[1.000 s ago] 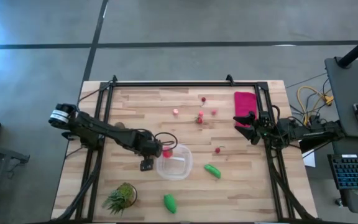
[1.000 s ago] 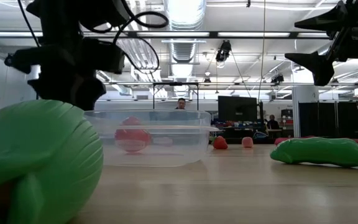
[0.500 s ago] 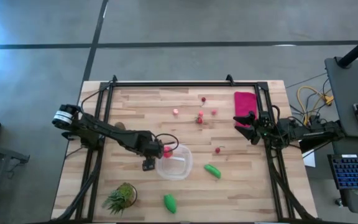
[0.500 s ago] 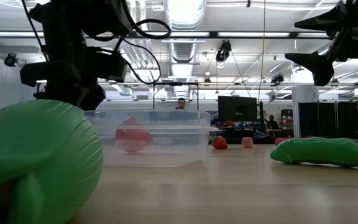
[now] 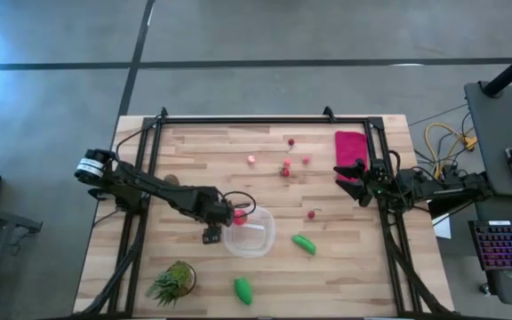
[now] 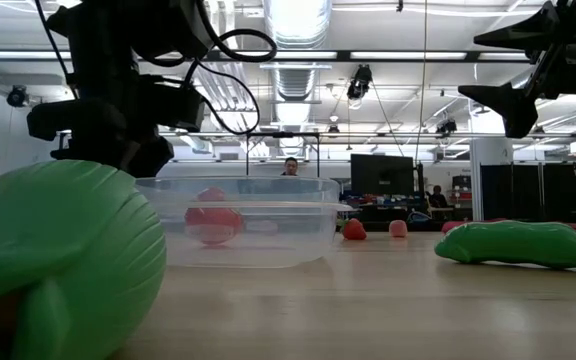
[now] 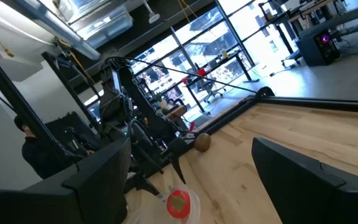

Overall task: Pick and placing Produce into tupperware
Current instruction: Put the red strawberry into the bin

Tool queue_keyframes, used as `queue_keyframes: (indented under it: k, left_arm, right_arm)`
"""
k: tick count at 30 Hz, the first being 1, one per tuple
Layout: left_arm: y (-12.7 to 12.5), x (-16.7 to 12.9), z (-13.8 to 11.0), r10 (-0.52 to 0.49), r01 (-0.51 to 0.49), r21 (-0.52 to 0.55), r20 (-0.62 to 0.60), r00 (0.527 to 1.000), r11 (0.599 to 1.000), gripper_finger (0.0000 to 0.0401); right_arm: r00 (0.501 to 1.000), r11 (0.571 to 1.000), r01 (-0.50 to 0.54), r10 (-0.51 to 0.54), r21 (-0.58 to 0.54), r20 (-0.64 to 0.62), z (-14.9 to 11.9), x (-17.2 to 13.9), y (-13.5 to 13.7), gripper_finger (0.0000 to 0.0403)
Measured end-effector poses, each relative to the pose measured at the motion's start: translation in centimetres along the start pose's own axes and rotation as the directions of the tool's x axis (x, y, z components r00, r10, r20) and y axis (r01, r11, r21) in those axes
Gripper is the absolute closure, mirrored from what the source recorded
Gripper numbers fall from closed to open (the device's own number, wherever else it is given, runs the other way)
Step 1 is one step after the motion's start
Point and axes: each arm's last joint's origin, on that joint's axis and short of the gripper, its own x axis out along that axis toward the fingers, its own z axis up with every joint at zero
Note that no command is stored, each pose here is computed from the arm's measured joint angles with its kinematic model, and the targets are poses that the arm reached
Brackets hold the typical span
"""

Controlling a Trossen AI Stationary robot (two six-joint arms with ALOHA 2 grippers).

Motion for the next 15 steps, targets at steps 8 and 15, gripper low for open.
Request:
queue_keyframes:
  k: [8,15]
  left_arm:
    - [-0.14,-0.11,0.04,-0.043,0.043,-0.005,-0.010,0.999,0.999,0.0154]
    - [-0.12,-0.03,-0.06,-0.046,0.046,-0.004,-0.015,0.999,0.999,0.0187]
  right_arm:
    - [1.000,1.000,0.000,0.000,0.000,0.000,0.00,0.00,0.00,0.0076]
    - [1.000,1.000,0.000,0.000,0.000,0.000,0.00,0.00,0.00,0.0076]
